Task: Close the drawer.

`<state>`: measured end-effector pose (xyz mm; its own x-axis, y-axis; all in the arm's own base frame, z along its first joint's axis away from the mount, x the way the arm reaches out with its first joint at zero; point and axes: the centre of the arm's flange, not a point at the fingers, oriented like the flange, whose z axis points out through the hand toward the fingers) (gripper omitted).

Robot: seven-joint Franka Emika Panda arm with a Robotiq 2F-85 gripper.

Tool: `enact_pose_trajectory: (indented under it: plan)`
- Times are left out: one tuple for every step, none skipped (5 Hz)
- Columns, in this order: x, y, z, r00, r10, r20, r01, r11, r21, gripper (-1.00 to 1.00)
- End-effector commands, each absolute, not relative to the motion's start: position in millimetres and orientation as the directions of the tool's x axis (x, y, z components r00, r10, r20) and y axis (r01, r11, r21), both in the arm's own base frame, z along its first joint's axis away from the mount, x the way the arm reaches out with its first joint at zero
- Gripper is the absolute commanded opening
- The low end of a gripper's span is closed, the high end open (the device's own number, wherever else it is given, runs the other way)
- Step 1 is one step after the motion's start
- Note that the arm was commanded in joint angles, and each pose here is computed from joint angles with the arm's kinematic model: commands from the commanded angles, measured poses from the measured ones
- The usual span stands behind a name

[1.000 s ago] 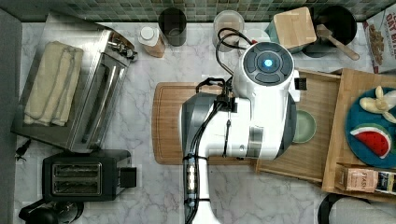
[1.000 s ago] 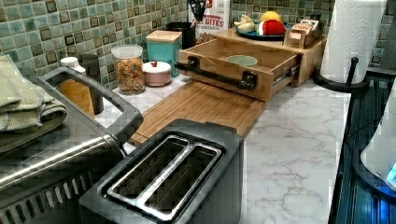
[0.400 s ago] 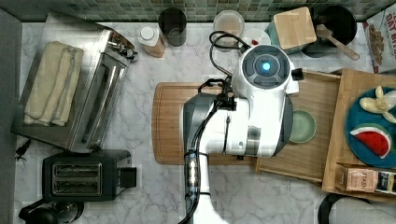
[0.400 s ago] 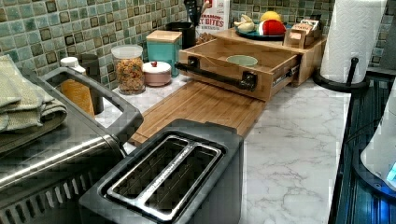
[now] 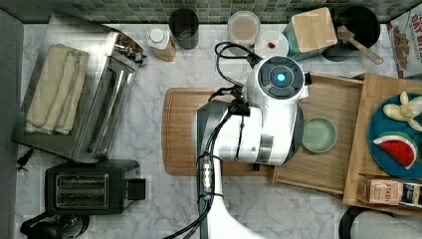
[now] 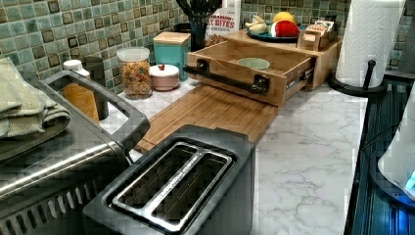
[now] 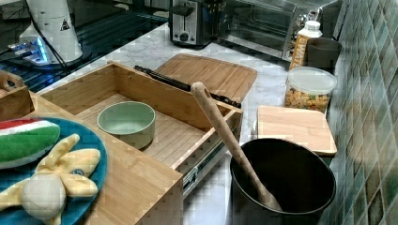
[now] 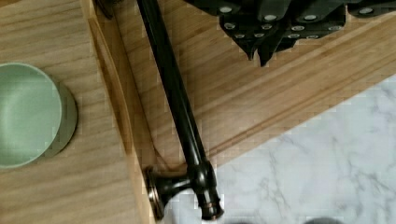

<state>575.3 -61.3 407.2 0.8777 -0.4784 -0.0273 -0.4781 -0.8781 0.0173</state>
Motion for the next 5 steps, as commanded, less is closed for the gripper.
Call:
enact_pose_trajectory:
  plan:
    - [584.8,3.0,348.3,0.965,-0.258,0.043,-0.260,-0.964,0.048,-1.00]
    - [594.8,3.8,326.4,0.968,-0.250,0.003,-0.250,-0.965,0.078,-1.00]
    - [592.3,-2.6,307.8,0.982,-0.190,-0.005,-0.188,-0.975,0.116,-1.00]
    - [591.0,-10.6,290.5,0.985,-0.171,0.019,-0.172,-0.972,0.158,-1.00]
    - [587.2,-17.0,272.8,0.990,-0.138,0.026,-0.141,-0.974,0.175,-1.00]
